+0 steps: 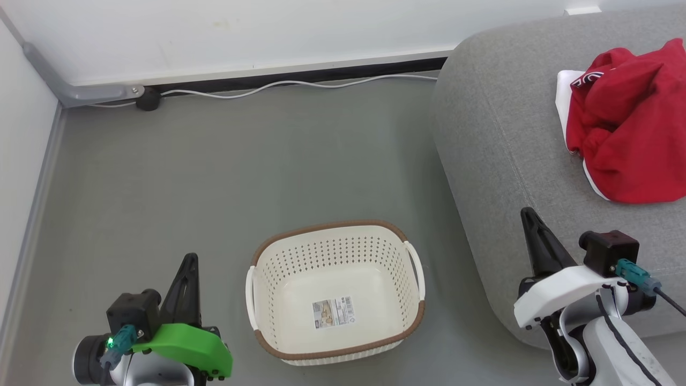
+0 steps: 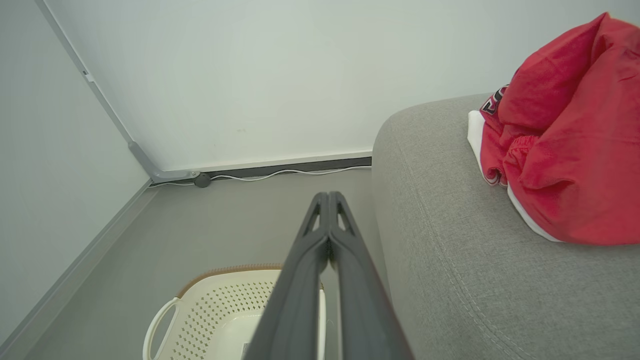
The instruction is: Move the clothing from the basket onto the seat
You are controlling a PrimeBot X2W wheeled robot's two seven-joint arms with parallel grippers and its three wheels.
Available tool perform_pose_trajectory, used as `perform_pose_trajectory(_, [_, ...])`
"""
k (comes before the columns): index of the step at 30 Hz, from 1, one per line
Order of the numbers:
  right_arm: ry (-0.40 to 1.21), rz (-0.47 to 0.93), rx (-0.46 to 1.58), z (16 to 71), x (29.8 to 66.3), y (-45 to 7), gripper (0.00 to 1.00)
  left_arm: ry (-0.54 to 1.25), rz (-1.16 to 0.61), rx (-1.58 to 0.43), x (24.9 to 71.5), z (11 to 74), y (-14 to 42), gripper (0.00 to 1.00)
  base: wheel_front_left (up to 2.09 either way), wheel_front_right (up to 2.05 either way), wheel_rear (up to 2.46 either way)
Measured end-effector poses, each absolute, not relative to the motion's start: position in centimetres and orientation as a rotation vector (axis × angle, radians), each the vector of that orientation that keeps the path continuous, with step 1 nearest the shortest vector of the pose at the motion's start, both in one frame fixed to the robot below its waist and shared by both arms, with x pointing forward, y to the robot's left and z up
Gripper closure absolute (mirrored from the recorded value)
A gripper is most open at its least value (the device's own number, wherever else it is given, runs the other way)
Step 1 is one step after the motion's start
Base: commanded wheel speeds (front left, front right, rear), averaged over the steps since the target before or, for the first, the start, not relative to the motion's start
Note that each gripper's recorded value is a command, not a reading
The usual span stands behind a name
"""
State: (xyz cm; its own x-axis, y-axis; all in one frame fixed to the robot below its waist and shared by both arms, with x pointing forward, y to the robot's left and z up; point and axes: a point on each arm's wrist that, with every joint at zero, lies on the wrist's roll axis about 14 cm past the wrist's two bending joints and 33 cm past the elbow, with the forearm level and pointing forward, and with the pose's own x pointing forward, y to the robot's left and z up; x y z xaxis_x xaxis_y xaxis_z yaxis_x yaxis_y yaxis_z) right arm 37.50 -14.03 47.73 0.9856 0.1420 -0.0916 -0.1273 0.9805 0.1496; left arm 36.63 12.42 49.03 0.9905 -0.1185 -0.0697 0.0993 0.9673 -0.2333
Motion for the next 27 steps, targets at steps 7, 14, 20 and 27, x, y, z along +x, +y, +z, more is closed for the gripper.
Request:
perform_pose_trajectory(7, [0.105, 0.116, 0.229, 47.9, 37.6, -14.4, 1.0, 0.093, -0.107, -0.318, 36.3, 49.0, 12.3, 1.0, 0.0, 0.0, 0.0])
perform_pose_trajectory(14, [0.123, 0.086, 0.359, 47.8, 37.7, -15.0, 1.0, 0.105, -0.075, -0.438, 36.4, 49.0, 13.1, 1.0, 0.0, 0.0, 0.0])
perform_pose_trajectory(20, [0.131, 0.068, 0.445, 47.8, 37.7, -15.3, 1.0, 0.121, -0.062, -0.513, 36.4, 48.8, 13.4, 1.0, 0.0, 0.0, 0.0])
perform_pose_trajectory(27, [0.144, 0.048, 0.533, 47.7, 37.7, -15.7, 1.0, 0.144, -0.045, -0.593, 36.4, 48.3, 13.9, 1.0, 0.0, 0.0, 0.0])
